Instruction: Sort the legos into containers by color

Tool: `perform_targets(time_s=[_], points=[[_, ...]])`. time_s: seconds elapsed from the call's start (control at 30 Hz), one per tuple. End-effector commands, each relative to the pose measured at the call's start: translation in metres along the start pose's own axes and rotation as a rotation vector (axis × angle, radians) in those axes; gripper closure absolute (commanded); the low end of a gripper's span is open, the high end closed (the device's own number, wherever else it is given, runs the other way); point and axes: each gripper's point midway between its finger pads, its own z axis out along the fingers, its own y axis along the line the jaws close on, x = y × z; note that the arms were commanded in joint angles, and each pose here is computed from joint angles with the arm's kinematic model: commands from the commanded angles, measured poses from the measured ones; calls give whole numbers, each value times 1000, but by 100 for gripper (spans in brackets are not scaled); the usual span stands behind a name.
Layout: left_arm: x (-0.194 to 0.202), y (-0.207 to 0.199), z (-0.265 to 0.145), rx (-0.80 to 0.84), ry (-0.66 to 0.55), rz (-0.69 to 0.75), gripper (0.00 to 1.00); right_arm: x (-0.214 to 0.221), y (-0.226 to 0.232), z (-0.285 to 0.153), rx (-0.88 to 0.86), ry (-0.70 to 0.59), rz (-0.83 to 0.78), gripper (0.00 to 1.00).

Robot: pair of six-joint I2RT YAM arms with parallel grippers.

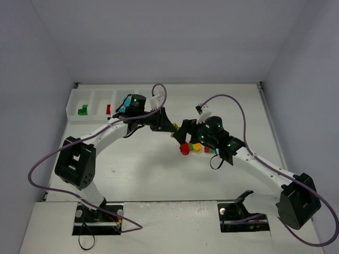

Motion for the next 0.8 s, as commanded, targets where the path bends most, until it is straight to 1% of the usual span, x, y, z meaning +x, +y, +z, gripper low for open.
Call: perform_targets(time_s=[0.0, 0.07, 0.2, 0.23, 0.27, 0.33, 0.37, 0.47, 0.53, 0.57, 0.77], points=[[-29, -25, -27, 83, -92, 222, 91, -38, 29, -9, -136, -74, -91, 12], [-29, -25, -35, 86, -90, 283, 90, -39, 30, -9, -157, -63, -116, 17], [-32, -26, -53, 100, -112, 395, 88, -38, 38, -12, -243, -31, -215, 28], [-35, -27, -60, 98, -128, 424, 88, -38, 44, -14, -283, -22, -233, 29], [-31, -24, -63, 88, -113, 440, 88, -37, 46, -14, -301, -13, -249, 31], [-30, -28, -70, 91, -118, 488, 88, -36, 54, -15, -355, -3, -297, 32], [-28, -27, -73, 85, -112, 538, 88, -37, 56, -14, -367, 2, -312, 32], [-23, -33, -81, 88, -109, 653, 88, -41, 63, -13, -415, 7, -361, 29], [-20, -38, -85, 94, -108, 698, 88, -43, 67, -13, -439, 2, -400, 27], [-19, -38, -87, 97, -103, 747, 88, -45, 70, -12, -455, 5, -412, 26], [-9, -50, -91, 164, -77, 833, 88, -53, 77, -9, -501, 1, -510, 27]])
